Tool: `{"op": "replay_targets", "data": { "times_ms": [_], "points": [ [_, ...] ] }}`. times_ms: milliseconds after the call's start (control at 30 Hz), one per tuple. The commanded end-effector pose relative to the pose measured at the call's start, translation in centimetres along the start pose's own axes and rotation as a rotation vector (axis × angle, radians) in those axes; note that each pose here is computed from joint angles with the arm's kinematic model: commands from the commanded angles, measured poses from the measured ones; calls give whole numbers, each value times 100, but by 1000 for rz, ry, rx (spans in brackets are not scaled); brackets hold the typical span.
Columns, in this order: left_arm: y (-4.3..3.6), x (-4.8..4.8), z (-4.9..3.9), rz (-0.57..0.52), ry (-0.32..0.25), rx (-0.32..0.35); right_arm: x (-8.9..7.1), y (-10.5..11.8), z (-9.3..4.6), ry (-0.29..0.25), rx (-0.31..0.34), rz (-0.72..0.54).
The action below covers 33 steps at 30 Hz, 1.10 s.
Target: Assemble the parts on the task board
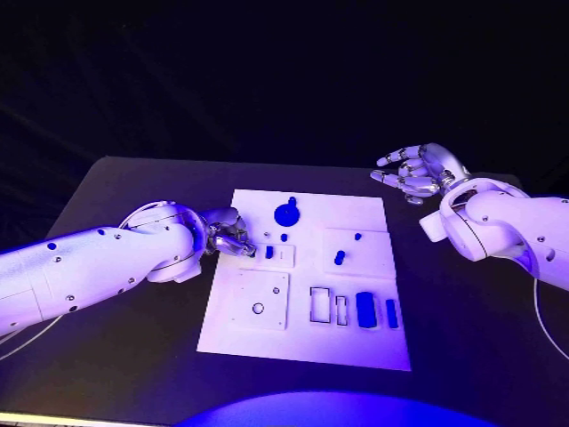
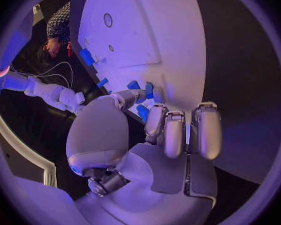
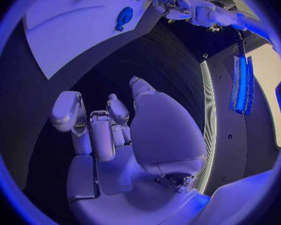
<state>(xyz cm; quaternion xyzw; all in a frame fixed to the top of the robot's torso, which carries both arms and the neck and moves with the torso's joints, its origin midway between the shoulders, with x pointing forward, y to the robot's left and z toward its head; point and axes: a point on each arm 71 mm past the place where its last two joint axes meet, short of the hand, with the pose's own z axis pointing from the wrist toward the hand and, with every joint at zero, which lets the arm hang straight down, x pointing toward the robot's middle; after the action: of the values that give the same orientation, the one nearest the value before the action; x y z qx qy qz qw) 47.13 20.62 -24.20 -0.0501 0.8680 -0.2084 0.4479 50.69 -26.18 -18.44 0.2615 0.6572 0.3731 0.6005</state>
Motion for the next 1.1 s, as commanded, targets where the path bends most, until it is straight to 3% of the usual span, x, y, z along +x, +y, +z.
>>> {"op": "replay_targets", "data": {
  "times_ms": [33, 1100],
  "points": [
    [30, 103, 10, 4, 70, -26, 9, 7, -2, 9, -13, -6],
    [-4, 130, 82, -41, 102, -67, 2, 0, -6, 7, -10, -6]
  ]
}}
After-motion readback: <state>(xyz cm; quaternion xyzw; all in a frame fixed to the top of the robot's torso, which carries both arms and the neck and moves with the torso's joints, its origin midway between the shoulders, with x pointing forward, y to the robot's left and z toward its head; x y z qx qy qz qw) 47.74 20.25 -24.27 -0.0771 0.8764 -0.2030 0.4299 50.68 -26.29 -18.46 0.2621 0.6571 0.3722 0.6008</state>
